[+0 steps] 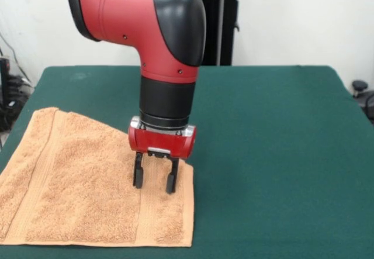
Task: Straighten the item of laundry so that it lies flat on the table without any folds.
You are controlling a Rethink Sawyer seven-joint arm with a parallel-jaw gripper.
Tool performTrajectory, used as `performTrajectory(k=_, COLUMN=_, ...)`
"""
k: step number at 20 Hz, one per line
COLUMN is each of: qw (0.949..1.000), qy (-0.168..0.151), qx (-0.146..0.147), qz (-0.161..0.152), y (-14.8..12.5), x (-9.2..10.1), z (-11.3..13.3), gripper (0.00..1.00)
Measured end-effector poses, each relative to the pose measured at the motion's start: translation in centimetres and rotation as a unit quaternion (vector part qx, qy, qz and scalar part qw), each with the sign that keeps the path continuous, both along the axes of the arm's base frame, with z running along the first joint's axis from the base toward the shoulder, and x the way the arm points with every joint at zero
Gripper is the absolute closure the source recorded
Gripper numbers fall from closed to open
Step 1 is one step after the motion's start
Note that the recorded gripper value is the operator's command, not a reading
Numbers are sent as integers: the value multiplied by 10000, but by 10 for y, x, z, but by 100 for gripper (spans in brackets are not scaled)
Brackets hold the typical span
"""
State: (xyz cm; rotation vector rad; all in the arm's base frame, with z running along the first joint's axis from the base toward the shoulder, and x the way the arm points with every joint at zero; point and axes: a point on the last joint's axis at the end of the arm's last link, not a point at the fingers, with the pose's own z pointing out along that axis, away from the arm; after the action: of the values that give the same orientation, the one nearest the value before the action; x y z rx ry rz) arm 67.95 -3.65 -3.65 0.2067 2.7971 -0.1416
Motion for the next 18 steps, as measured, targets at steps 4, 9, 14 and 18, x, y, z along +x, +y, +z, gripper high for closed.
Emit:
performTrajectory(k=4, qw=10000, qy=-43, qx=-10, qz=-11, y=0, x=-4, z=-13, gripper=0)
performTrajectory(k=9, qw=9997, qy=-235, qx=-68, qz=-7, y=-1, x=-1, z=-14, gripper=0)
performTrajectory(k=14, qw=9997, qy=-253, qx=-64, qz=9, y=2, x=0, z=-15, gripper=100)
performTrajectory(k=18, qw=9997, qy=-254, qx=-60, qz=13, y=4, x=0, z=-15, gripper=100)
